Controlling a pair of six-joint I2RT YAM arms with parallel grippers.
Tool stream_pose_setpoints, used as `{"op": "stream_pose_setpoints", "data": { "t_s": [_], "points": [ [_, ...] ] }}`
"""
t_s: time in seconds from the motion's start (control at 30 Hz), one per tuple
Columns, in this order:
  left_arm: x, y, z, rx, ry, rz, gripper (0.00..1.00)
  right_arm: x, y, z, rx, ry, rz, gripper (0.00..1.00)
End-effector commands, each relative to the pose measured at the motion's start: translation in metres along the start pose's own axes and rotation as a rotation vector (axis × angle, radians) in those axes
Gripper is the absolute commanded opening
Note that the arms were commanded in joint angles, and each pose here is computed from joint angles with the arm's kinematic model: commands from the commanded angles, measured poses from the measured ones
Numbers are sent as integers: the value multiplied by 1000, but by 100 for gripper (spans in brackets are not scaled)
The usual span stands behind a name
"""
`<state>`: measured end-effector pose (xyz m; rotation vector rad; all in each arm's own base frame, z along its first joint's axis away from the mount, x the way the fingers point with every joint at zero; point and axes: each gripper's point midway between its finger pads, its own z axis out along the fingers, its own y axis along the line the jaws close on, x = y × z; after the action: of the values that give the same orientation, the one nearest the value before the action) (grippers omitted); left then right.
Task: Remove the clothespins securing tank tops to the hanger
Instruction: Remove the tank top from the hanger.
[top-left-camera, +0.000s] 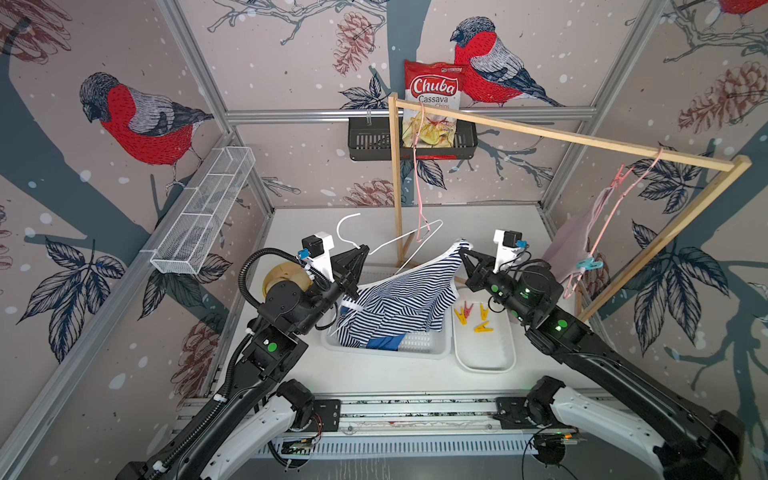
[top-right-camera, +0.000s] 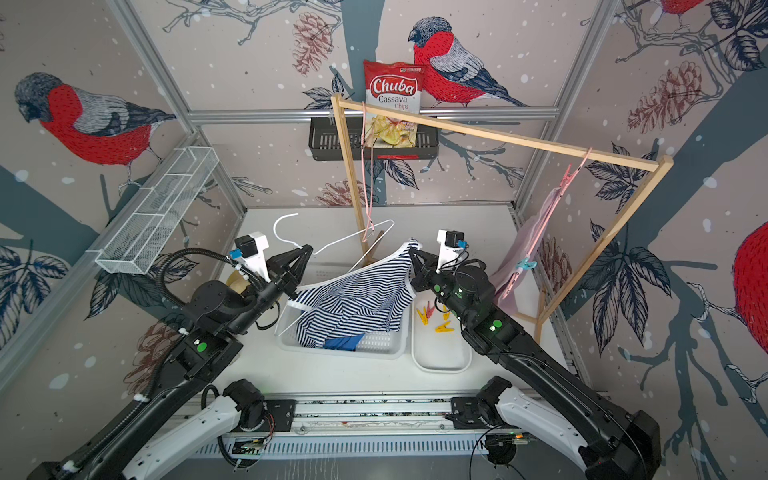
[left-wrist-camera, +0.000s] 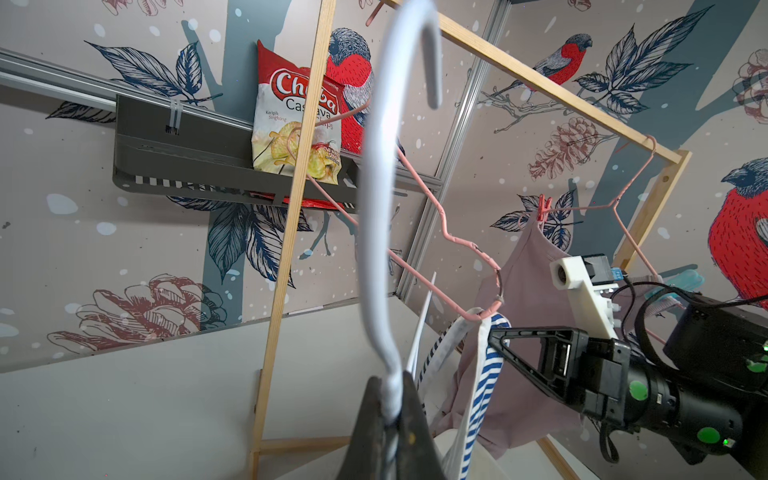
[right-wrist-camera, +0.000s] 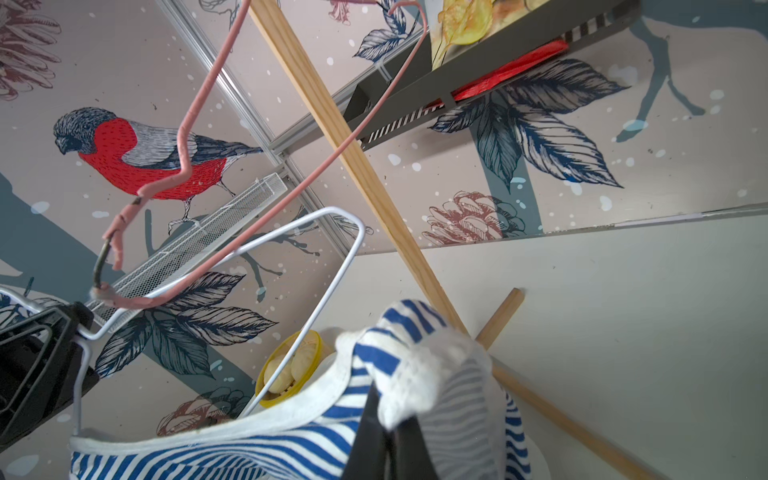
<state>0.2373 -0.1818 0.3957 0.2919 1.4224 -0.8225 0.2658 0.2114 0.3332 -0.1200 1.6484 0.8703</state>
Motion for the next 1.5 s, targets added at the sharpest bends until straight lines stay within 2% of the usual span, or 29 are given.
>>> {"op": "stream_pose_setpoints", "data": {
  "t_s": [0.0, 0.1, 0.17, 0.3, 0.43, 0.5, 0.57, 0.6, 0.67, 0.8, 0.9, 1.17, 1.47],
  "points": [
    [-6, -5, -3, 22, -15, 28, 0, -23, -11, -7, 43, -120, 79, 0],
    [-13, -9, -4, 39, -42, 37, 0, -4, -23, 0, 85, -28, 83, 0],
    [-19, -14, -2, 58, -48, 48, 0, 21, -28, 4, 94, 53, 89, 0],
    [-19, -20, 7, 89, -15, 68, 0, 68, -27, 1, 56, 114, 145, 1],
    [-20, -22, 15, 95, 5, 60, 0, 101, -6, -1, -17, 160, 147, 16],
    [-20, -21, 19, 93, 7, 51, 0, 111, 5, 0, -45, 183, 131, 29],
    [-18, -18, 23, 82, 15, 43, 0, 121, 14, -2, -75, 217, 94, 46],
    [-17, -16, 25, 74, 19, 41, 0, 124, 15, -3, -77, 230, 68, 50],
    [-14, -11, 27, 48, 31, 35, 0, 127, 6, -12, -15, 236, -5, 56],
    [-12, -4, 29, 8, 38, 30, 0, 112, -27, -45, 240, 128, -140, 68],
    [-11, -1, 32, -7, 47, 25, 0, 108, -25, -56, 243, 116, -189, 68],
    [-4, -2, 42, 3, 79, -3, 0, 98, 81, -33, -106, 97, -421, 77],
    [-6, -7, 51, 37, 78, -32, 0, 86, 175, 2, -336, 51, -593, 83]
  ]
}}
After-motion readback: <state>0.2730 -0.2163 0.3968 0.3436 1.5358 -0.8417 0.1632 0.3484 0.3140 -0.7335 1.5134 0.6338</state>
